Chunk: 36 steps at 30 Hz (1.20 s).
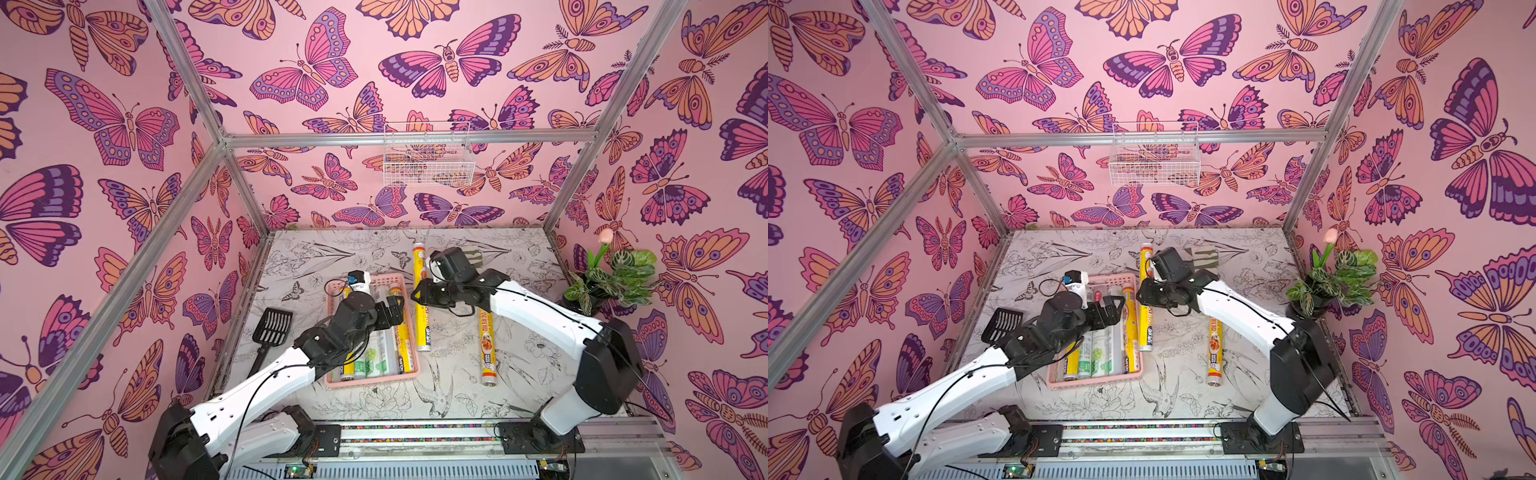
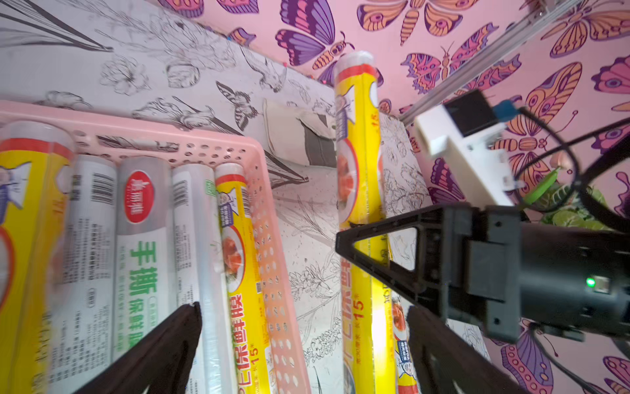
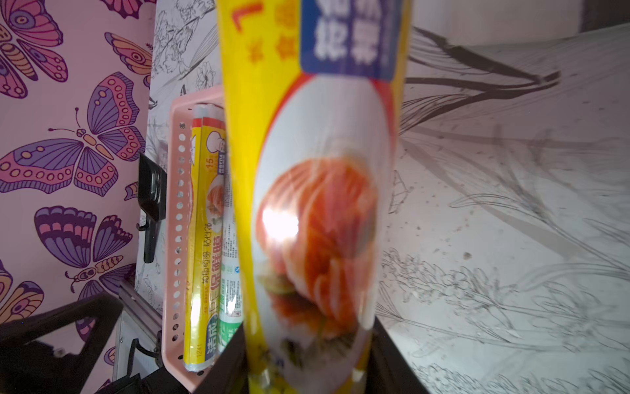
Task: Put the plastic wrap into the basket
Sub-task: Place the plastic wrap in the basket.
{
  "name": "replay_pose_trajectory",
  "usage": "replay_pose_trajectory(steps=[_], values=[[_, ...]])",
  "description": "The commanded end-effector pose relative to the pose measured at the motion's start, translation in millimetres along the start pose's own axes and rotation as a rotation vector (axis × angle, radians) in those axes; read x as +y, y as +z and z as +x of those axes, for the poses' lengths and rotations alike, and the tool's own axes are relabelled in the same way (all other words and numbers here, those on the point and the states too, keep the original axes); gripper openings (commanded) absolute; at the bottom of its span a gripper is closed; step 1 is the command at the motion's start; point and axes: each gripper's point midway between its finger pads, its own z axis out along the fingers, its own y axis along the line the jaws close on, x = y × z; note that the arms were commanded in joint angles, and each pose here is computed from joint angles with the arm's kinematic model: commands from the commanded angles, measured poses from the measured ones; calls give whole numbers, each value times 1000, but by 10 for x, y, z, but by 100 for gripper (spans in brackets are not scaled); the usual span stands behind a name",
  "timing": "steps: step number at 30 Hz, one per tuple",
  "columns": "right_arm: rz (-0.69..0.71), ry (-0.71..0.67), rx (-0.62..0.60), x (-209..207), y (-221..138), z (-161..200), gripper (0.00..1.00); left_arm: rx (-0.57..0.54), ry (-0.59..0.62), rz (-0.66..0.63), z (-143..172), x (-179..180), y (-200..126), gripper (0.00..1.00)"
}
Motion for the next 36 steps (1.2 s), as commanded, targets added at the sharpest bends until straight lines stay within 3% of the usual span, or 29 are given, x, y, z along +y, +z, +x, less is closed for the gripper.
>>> replay_pose_trajectory(steps=[1, 17, 36], values=[[-65, -26, 24, 339, 162, 20, 34, -73, 2, -85, -80, 254, -148, 100], [-130, -62, 181, 945, 925, 455, 35, -107, -45, -196, 134, 835, -592, 100], [-95, 29, 241, 906, 1299, 666, 37, -152, -40, -223, 57, 910, -701, 100]])
